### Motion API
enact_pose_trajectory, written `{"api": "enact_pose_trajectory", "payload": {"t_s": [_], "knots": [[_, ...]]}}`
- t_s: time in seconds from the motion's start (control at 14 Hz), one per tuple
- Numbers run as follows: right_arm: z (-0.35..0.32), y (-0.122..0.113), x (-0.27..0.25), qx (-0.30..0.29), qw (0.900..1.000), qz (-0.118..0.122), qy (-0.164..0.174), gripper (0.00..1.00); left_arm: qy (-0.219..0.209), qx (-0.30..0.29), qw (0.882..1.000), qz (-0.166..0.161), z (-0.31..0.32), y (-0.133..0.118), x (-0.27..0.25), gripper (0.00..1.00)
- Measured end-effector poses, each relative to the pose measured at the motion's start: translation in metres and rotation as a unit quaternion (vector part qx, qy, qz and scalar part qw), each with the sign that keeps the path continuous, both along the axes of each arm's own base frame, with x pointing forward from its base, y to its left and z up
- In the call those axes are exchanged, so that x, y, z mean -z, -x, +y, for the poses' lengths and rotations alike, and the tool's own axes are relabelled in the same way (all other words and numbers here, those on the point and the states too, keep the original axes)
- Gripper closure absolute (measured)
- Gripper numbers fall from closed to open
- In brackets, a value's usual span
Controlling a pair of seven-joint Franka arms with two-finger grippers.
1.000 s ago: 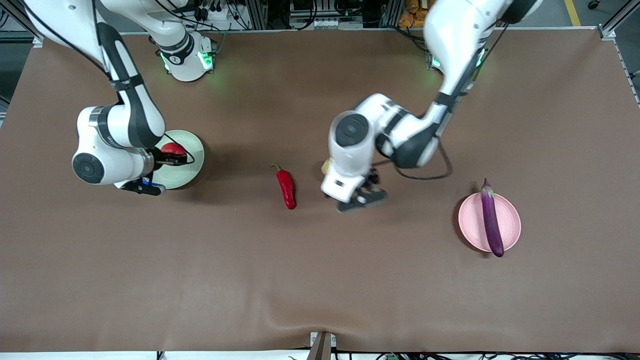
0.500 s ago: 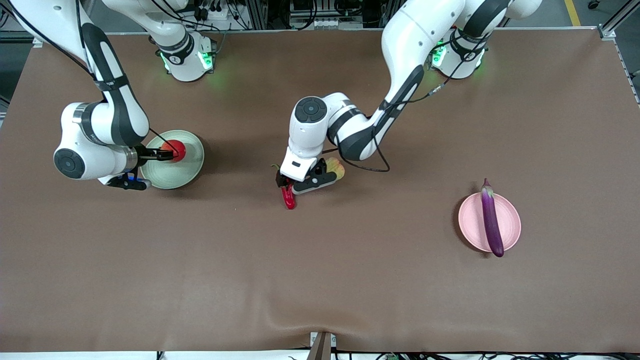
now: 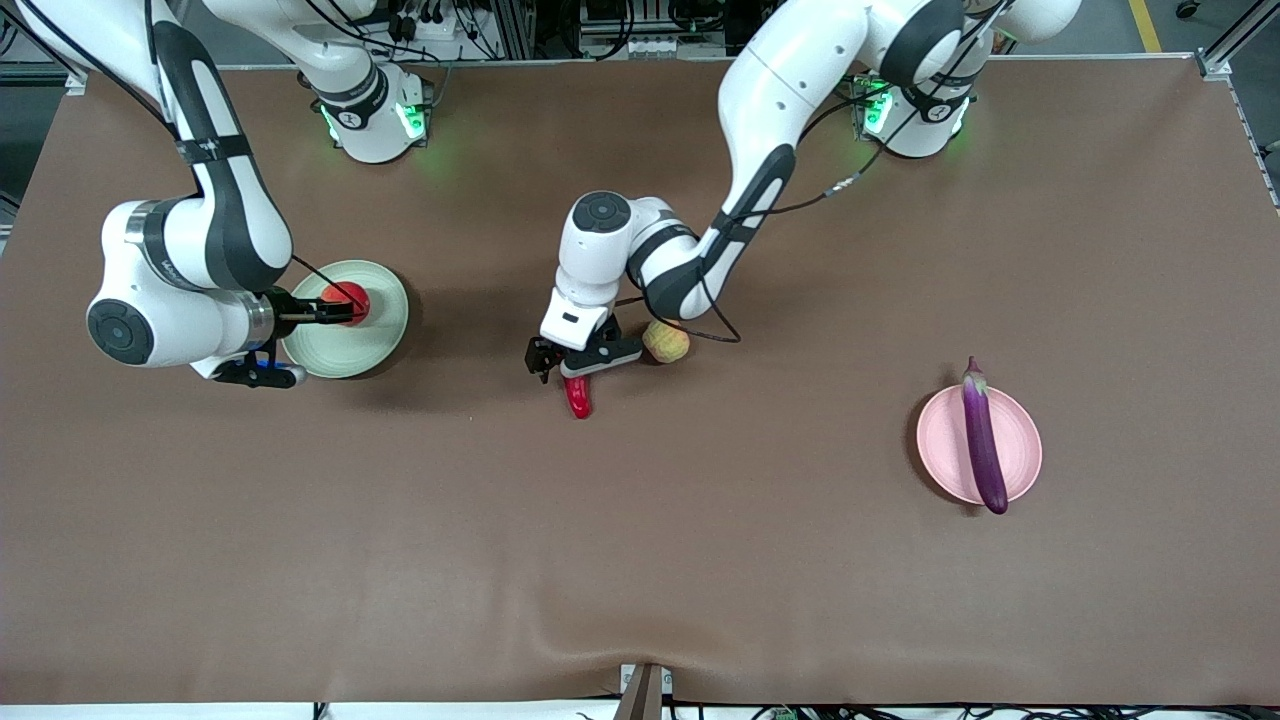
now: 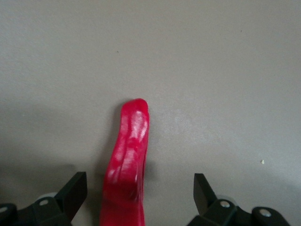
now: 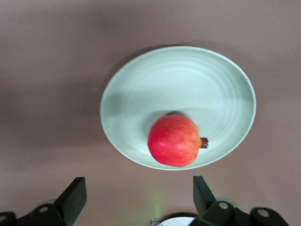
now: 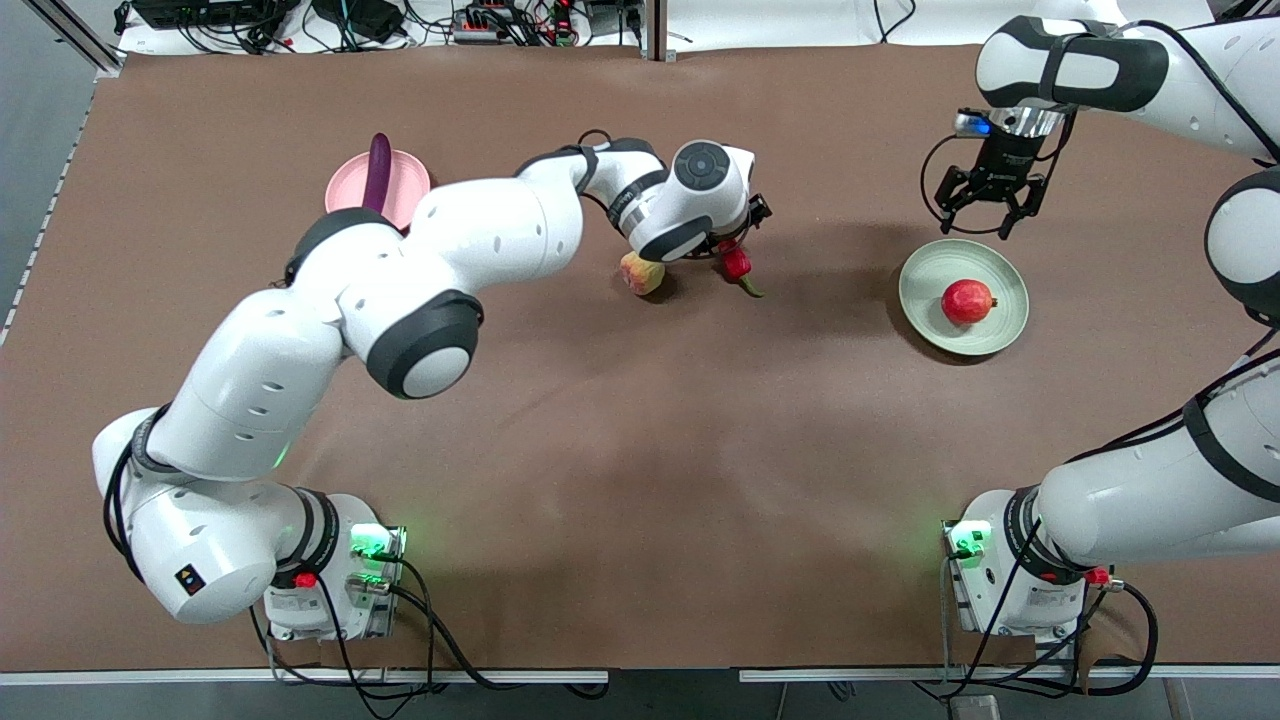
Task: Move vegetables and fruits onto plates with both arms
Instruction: 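Release the apple on the green plate while the left gripper grasps the pepper, then carry the red pepper to the pink plate while the right gripper reaches the yellow apple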
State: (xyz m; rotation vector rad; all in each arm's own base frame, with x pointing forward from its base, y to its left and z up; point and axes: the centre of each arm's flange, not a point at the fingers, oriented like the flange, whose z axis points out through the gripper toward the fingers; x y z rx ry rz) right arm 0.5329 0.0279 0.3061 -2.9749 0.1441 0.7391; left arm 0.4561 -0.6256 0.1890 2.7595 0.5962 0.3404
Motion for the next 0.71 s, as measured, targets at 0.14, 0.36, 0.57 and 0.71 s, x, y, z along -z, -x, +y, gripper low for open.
{"api": "enact_pose_trajectory", "payload": {"t_s": [0.14, 0.36, 0.57, 0.71], "knots": [[0.01, -0.006, -0.009, -0.001, 1.0, -0.009, -0.002, 0.0, -0.004, 0.002, 1.0, -0.002, -0.003, 0.003, 0.006, 0.07], [0.031, -0.014, -0.027, 0.013, 1.0, -0.013, 0.007, 0.0, -0.011, 0.001, 1.0, 0.002, 0.001, 0.003, 0.018, 0.42], [0.063, -0.022, -0.05, 0.04, 0.999, -0.016, 0.012, 0.0, -0.011, -0.001, 1.0, -0.001, 0.001, -0.001, 0.015, 0.68], [0.081, -0.023, -0.059, 0.071, 0.997, -0.015, 0.006, 0.0, -0.023, -0.011, 1.0, 0.001, 0.006, -0.011, 0.004, 0.68]]}}
